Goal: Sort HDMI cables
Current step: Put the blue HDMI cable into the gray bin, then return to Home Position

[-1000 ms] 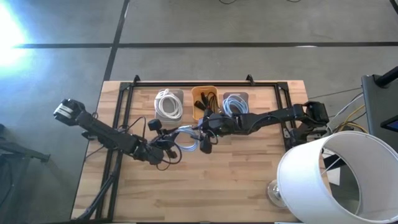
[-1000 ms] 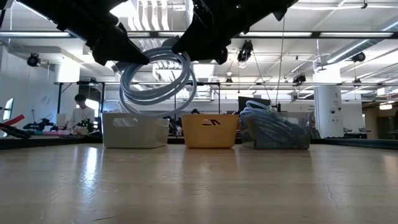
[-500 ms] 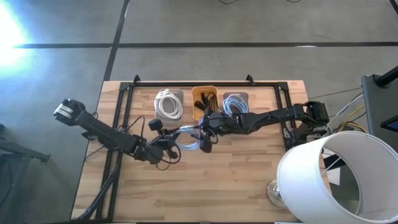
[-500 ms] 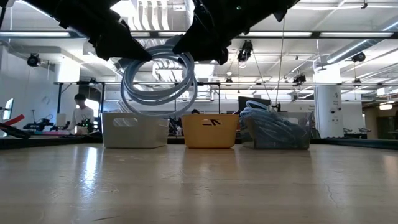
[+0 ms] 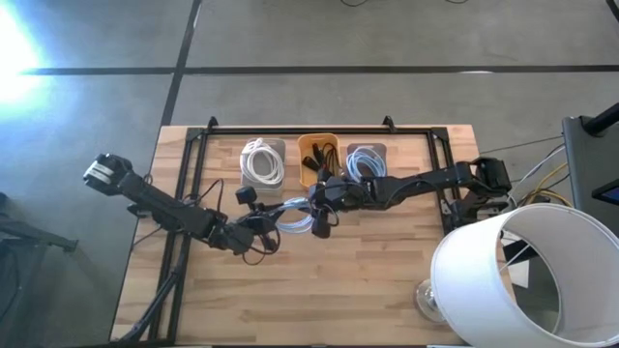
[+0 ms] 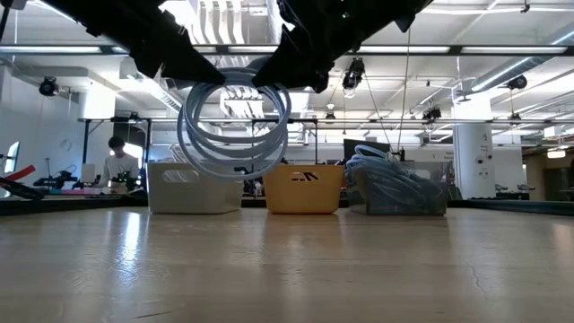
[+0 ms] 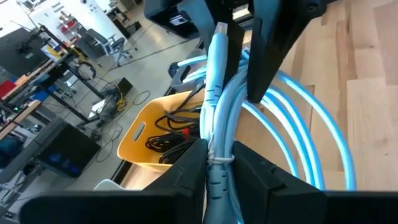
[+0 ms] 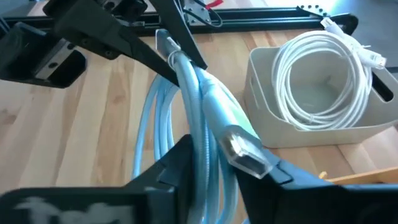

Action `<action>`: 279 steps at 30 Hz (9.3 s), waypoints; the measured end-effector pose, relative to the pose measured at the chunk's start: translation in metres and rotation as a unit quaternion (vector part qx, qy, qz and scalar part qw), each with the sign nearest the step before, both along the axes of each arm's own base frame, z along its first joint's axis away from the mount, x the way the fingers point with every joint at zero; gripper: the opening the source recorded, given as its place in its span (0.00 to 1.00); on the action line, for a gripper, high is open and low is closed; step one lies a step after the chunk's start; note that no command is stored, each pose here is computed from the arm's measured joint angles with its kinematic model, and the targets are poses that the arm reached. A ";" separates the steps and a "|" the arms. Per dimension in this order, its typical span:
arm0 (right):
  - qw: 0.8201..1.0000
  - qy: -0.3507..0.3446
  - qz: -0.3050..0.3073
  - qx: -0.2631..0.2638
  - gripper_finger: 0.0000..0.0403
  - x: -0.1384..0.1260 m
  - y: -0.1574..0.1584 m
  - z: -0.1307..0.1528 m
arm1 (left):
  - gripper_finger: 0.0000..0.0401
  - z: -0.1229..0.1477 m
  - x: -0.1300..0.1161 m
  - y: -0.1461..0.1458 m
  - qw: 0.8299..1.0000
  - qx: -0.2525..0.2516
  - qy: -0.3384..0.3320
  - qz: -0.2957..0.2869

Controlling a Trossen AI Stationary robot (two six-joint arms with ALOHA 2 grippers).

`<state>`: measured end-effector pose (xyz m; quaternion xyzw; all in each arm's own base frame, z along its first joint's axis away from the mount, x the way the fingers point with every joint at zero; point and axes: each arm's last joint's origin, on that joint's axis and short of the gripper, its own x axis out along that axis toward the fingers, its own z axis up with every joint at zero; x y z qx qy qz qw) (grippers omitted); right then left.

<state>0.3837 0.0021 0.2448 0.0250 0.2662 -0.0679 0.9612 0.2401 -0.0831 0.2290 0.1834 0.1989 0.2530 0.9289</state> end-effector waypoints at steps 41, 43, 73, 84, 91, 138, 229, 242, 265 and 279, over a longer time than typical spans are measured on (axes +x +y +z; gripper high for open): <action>0.984 0.070 -0.157 -0.037 0.06 -0.049 -0.004 0.035 | 0.48 -0.004 -0.002 0.002 1.000 -0.011 0.001 0.022; 0.978 0.069 -0.189 -0.054 0.06 -0.062 -0.006 0.046 | 0.48 -0.005 -0.003 0.003 1.000 -0.012 0.004 0.025; 0.871 0.053 -0.486 0.039 0.06 -0.203 -0.061 -0.051 | 0.48 -0.009 -0.005 0.004 0.999 -0.019 0.016 0.032; 0.878 0.060 -0.472 0.049 0.19 -0.195 -0.076 -0.078 | 0.48 -0.008 -0.005 0.004 0.999 -0.021 0.013 0.033; 0.885 0.063 -0.458 0.051 0.29 -0.185 -0.079 -0.072 | 0.48 -0.009 -0.005 0.004 0.999 -0.021 0.013 0.033; 0.977 -0.185 0.099 -0.029 0.17 -0.193 0.010 0.011 | 0.34 0.001 -0.121 0.043 0.975 -0.140 -0.173 -0.011; 0.966 -0.229 0.116 -0.022 0.14 -0.280 -0.001 -0.085 | 0.33 -0.059 -0.155 0.062 0.967 -0.102 -0.232 -0.038; 0.966 -0.229 0.116 -0.022 0.14 -0.280 -0.001 -0.085 | 0.33 -0.059 -0.155 0.062 0.967 -0.102 -0.232 -0.038; 0.966 -0.230 0.116 -0.022 0.14 -0.280 -0.001 -0.085 | 0.33 -0.059 -0.155 0.062 0.967 -0.102 -0.232 -0.038; 0.966 -0.230 0.116 -0.022 0.14 -0.280 -0.001 -0.084 | 0.33 -0.059 -0.155 0.062 0.967 -0.102 -0.232 -0.038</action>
